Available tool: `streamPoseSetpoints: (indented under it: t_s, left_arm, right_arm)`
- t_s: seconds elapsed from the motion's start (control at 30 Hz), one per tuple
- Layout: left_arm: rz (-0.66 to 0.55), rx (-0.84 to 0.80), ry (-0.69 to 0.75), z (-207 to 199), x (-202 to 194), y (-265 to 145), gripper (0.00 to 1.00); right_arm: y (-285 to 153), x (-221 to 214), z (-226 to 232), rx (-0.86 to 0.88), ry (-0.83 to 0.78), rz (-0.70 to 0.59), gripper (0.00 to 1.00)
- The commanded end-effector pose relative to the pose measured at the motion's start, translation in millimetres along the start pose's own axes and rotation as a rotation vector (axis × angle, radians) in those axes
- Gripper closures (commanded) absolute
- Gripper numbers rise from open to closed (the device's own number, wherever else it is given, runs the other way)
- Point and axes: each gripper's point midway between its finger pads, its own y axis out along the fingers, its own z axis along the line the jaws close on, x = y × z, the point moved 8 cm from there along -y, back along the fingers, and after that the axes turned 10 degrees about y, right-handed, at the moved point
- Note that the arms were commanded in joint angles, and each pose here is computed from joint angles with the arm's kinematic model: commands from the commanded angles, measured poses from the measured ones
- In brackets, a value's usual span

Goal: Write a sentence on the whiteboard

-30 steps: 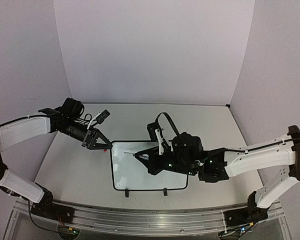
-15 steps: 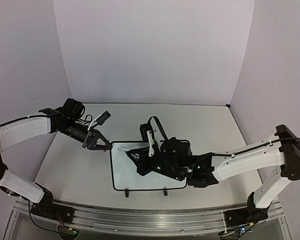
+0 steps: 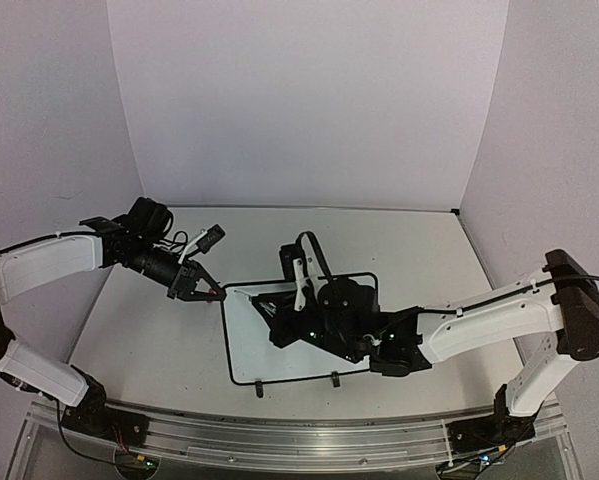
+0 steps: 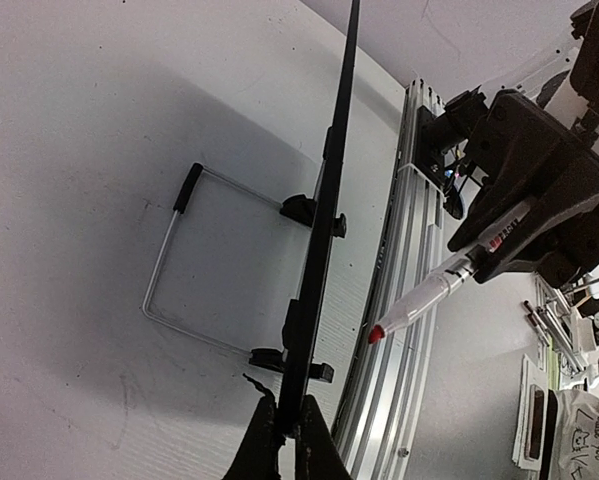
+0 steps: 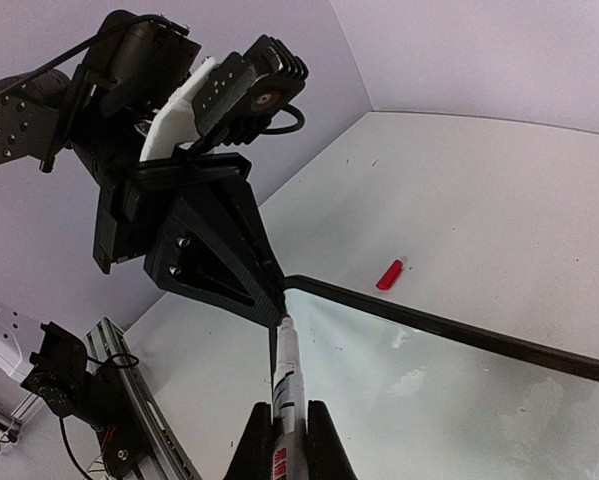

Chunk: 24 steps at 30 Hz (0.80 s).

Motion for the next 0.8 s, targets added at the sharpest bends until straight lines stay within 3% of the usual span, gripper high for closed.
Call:
streamPoseSetpoints:
  t_s: [0.0,0.77]
  left_arm:
    - [0.0,0.04,0.029,3,3,-1,1.0]
    - [0.021,0.063,0.041,2,0,2,1.0]
  right_arm:
    - [4,5,9,0.034,0.019,-0.045,1.0]
    - [10,-7,-2,-0.007,0.057,-0.047,1.0]
